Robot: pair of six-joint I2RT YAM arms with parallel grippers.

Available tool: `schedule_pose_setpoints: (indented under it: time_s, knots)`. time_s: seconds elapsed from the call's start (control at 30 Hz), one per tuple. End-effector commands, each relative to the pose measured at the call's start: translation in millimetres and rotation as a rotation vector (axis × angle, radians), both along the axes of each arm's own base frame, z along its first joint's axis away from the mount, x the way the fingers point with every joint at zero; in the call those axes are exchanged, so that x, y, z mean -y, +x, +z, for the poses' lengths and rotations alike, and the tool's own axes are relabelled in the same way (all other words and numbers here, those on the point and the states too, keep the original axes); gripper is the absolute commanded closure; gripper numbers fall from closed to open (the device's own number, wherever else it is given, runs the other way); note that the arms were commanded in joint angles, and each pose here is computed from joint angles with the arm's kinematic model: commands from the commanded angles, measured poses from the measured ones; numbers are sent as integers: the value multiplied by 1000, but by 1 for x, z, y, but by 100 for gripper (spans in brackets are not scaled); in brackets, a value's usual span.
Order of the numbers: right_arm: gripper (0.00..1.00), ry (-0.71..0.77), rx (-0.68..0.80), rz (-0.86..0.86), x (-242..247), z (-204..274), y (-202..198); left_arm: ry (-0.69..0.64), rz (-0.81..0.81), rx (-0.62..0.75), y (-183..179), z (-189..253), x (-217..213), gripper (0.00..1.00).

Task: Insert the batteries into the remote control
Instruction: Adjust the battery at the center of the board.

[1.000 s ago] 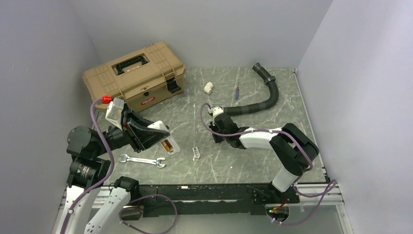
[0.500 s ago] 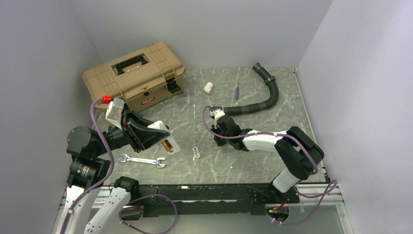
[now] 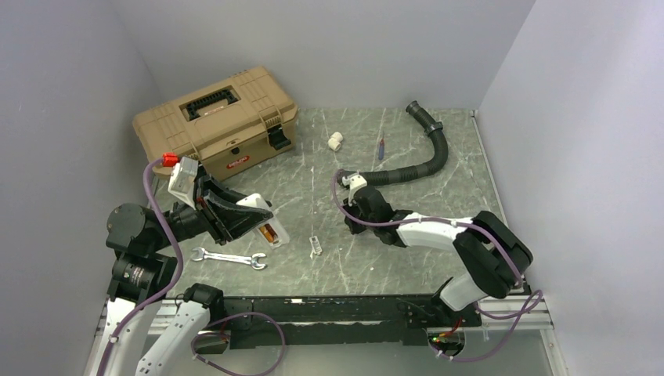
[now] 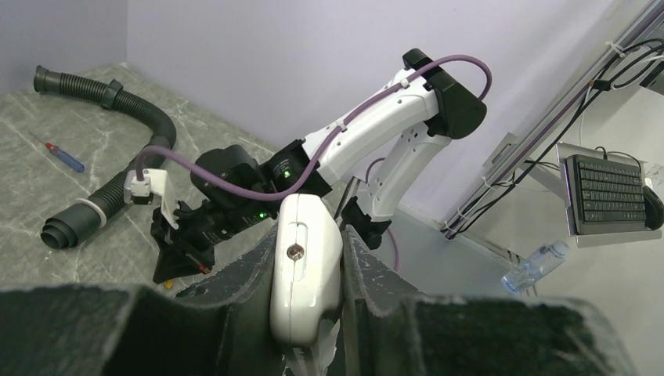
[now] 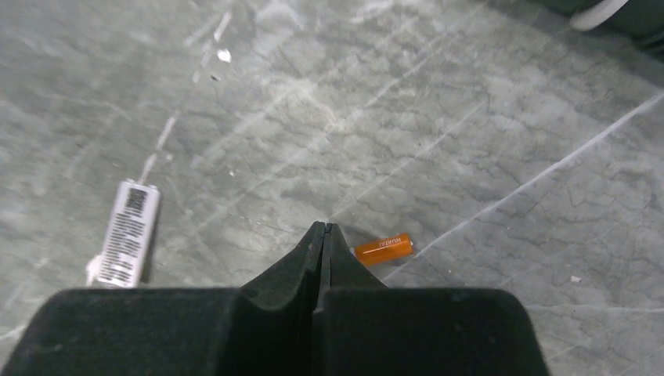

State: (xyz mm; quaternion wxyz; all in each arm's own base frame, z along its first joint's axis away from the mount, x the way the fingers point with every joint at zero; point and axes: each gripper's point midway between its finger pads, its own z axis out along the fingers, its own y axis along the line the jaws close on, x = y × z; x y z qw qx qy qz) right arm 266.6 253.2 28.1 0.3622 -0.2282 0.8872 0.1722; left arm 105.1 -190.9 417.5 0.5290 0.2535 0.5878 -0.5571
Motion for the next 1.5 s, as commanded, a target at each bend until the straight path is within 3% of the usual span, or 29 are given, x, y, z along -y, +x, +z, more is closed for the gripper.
schedule_pose_setpoints:
  time_s: [0.0, 0.07, 0.1, 0.23, 0.33, 0.5, 0.77, 1.0, 1.47]
  knots:
    - [100, 217, 157, -46, -21, 63, 21, -22, 8, 57, -2, 12, -2, 100]
    - [97, 297, 207, -69, -24, 86, 25, -20, 8, 60, -2, 12, -2, 100]
    - [91, 324, 211, -91, -24, 94, 25, -19, 10, 60, -2, 12, -2, 100]
    - [85, 360, 156, -212, -16, 111, 26, -20, 9, 62, -2, 11, -2, 100]
    - [83, 334, 63, -379, 0, 112, 27, -20, 7, 57, -2, 11, -1, 100]
    - [76, 230, -112, -496, 10, 99, 13, -15, 22, 46, 1, 10, -2, 100]
    - [66, 208, -363, -799, 23, 65, -10, -5, 36, 29, 2, 8, -3, 99]
    - [56, 100, -480, -881, 14, 37, -10, -3, 40, 25, 2, 7, -4, 98]
    - [55, 83, -514, -933, 4, 7, -2, 19, 58, 24, 2, 3, -6, 98]
